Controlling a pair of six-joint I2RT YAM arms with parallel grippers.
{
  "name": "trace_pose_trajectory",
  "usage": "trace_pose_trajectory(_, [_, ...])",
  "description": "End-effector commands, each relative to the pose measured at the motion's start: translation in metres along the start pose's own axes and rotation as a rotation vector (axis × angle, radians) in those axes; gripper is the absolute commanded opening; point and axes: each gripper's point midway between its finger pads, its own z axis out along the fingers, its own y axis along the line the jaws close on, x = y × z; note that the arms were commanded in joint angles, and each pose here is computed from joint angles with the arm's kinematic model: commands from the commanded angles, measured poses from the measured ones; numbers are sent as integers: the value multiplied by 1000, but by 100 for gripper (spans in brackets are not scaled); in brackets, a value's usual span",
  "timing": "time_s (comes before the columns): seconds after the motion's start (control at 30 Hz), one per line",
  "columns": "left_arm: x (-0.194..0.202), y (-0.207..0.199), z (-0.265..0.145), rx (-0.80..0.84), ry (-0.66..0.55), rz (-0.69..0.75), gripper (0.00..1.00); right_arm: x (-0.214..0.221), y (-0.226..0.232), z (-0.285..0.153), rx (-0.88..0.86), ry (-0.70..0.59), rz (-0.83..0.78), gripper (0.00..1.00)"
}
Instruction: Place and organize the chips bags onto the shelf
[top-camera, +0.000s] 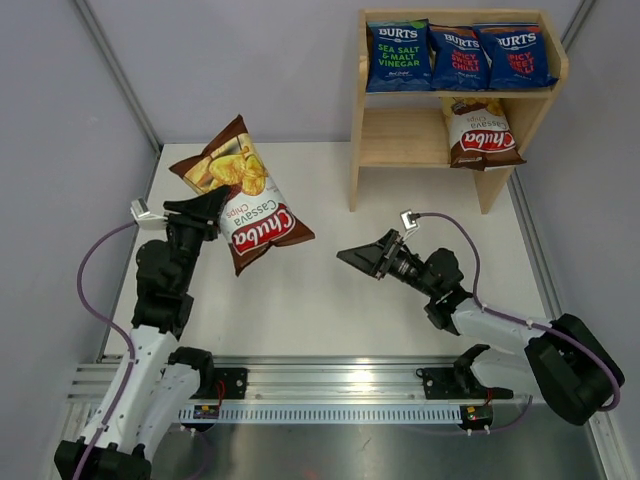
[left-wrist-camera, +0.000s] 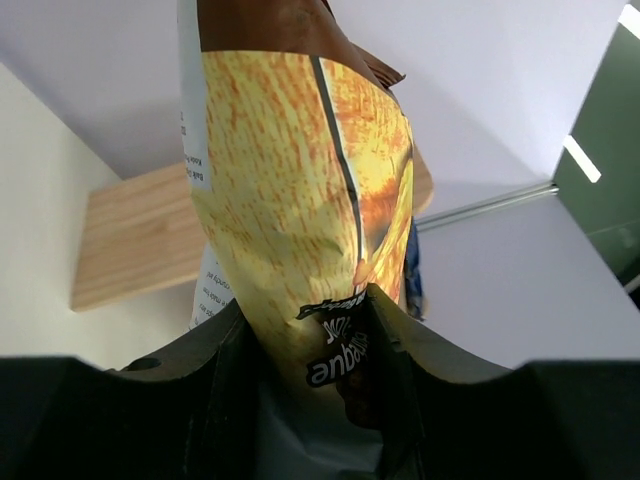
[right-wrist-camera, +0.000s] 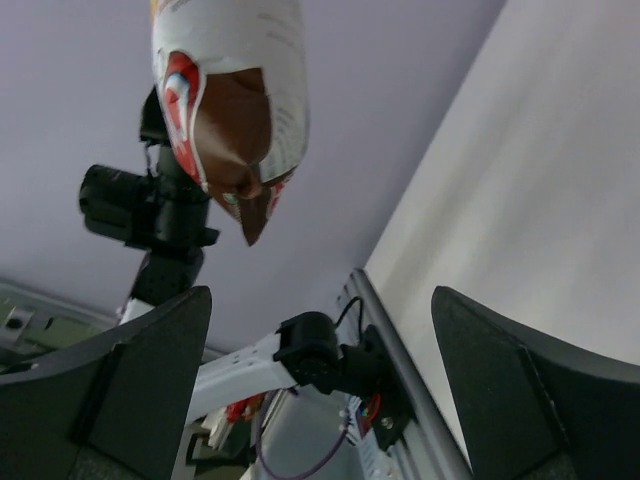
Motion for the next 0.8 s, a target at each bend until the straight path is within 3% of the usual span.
trace_pose_trajectory(0.0, [-18,-34,-10,90,-145,-128,24,-10,99,15,-322,-158,-100,99])
trace_pose_trajectory(0.27, [0,-53,-34,138,-132,-273,22,15,136,55,-386,-203,-166,99])
trace_pose_trajectory(0.43, [5,-58,-43,154,-105,-335,22,29,135,77,-375,-208,-207,100])
trace_pose_trajectory(0.77, [17,-41,-51,141,-64,-404,21,38,164,94,-463,-215,-267,99])
